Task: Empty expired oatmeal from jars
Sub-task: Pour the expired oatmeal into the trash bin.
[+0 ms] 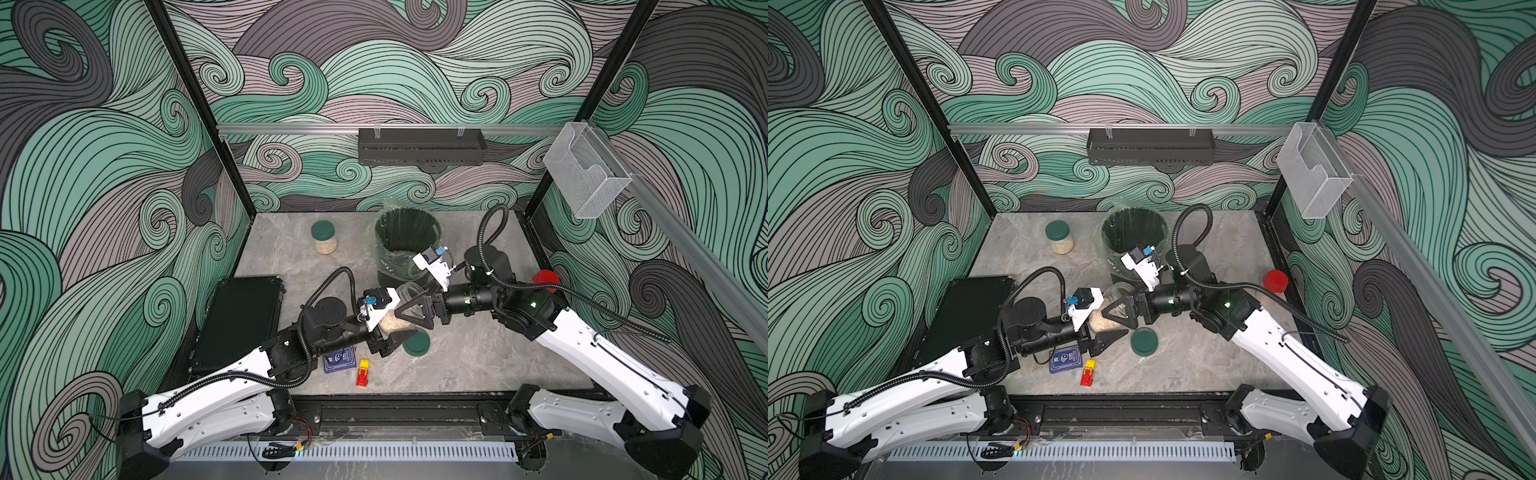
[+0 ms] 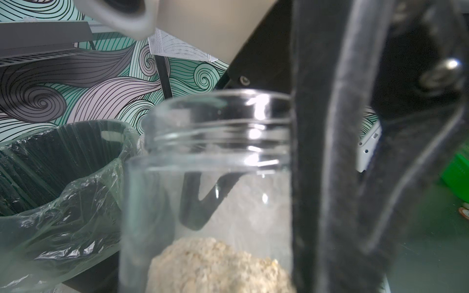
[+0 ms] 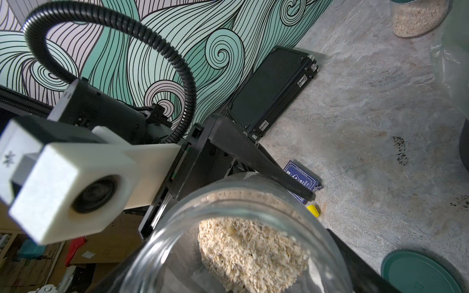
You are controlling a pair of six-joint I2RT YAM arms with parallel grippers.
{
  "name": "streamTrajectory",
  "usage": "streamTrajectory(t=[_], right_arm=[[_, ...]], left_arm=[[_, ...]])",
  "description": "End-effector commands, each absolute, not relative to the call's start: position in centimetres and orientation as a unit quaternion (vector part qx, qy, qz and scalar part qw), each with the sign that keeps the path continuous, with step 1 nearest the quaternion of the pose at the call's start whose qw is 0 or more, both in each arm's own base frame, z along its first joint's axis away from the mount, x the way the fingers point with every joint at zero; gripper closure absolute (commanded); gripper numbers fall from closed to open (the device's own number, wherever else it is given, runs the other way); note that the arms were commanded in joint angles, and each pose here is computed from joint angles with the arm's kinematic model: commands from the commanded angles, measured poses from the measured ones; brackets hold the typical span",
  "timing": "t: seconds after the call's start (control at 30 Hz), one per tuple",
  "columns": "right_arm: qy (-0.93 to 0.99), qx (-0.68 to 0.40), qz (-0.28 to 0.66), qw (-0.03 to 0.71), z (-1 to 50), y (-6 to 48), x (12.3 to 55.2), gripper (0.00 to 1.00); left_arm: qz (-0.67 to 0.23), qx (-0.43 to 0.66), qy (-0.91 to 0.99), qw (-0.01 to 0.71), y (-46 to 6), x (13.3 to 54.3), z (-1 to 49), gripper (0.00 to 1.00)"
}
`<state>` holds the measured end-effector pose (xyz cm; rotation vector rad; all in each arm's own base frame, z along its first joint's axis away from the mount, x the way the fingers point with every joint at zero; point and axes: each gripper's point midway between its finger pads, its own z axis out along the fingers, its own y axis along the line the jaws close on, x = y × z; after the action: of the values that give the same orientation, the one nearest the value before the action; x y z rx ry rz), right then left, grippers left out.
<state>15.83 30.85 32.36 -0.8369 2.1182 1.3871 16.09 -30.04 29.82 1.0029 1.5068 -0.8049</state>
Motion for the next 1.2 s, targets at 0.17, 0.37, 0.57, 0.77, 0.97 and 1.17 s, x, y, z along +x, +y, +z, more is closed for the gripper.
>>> streamTrajectory(t=[0.17, 0.37, 0.57, 0.77, 0.97, 1.17], right_arm=[[0.768, -0.277, 0.524, 0.244, 34.7, 31.2, 16.3, 0.94], [0.768, -0.250, 0.529, 0.262, 35.9, 30.7, 17.8, 1.00], [0.769, -0.213, 0.533, 0.282, 37.3, 29.5, 19.5, 1.00], [0.767, -0.181, 0.534, 0.307, 38.7, 28.2, 20.8, 1.00], [0.752, -0.150, 0.547, 0.335, 40.7, 27.1, 21.7, 1.00], [0.730, -0.137, 0.574, 0.346, 42.8, 27.2, 21.7, 1.00]], left_arm=[[-0.348, 0.384, 0.565, 0.642, -29.5, 16.7, 37.1, 0.04], [-0.337, 0.377, 0.559, 0.658, -29.9, 17.4, 36.5, 0.02], [-0.339, 0.365, 0.541, 0.677, -29.9, 17.6, 36.9, 0.01], [-0.340, 0.352, 0.534, 0.690, -29.3, 17.6, 37.3, 0.01], [-0.325, 0.349, 0.526, 0.704, -28.9, 17.8, 37.4, 0.01], [-0.308, 0.345, 0.500, 0.732, -29.0, 18.4, 38.1, 0.01]])
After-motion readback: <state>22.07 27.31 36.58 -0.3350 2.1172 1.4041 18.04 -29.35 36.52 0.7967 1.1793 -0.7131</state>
